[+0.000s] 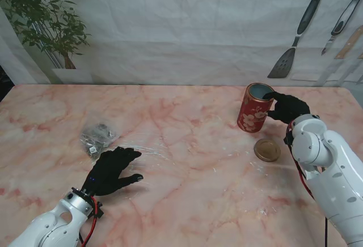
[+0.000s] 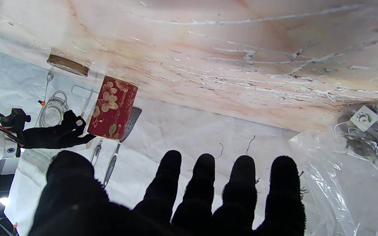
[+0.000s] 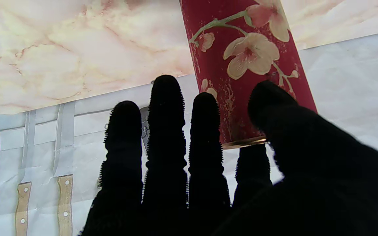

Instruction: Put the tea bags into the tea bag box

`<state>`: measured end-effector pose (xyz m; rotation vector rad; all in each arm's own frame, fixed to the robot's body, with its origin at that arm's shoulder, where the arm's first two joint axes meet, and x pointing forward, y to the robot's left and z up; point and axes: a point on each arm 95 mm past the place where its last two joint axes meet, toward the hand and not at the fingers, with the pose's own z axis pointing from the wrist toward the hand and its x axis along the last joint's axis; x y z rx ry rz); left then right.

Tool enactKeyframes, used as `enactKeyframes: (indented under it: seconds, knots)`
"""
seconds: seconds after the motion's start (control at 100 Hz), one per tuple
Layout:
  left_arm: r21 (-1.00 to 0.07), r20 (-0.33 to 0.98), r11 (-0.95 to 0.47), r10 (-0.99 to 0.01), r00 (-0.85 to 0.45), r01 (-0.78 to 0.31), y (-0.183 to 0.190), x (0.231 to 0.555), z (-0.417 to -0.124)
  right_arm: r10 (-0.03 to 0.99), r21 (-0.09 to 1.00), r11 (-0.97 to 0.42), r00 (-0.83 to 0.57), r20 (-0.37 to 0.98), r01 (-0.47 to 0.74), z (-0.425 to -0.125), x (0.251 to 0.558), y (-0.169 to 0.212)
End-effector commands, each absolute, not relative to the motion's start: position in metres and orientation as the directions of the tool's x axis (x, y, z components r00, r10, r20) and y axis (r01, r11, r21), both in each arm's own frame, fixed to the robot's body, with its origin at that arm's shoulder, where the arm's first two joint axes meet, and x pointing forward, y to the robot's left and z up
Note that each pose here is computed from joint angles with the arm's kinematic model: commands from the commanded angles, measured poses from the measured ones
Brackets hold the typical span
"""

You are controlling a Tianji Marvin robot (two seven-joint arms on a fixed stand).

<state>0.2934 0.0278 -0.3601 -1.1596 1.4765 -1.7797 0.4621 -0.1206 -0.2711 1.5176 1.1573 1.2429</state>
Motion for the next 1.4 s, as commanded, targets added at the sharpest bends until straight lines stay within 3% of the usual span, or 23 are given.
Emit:
enactKeyframes:
  seconds: [0.0,0.84,1.39]
  knots:
    - [-0.963,0.27,-0.243,-0.834,-0.481,-0.118,0.027,0.294,-0.36,0.974,0.962,-0.22,0.088,0.208,0.161,-0.273,0.464,-0.12]
    - [-0.962,0.273,-0.245,-0.831,-0.484,-0.122,0.027,0.295,-0.36,0.973,0.969,-0.2,0.15,0.178,0.145,-0.291,0.481,-0.113]
    - [-0.961,0.275,-0.246,-0.831,-0.483,-0.125,0.027,0.296,-0.361,0.97,0.969,-0.221,0.131,0.206,0.112,-0.284,0.484,-0.108]
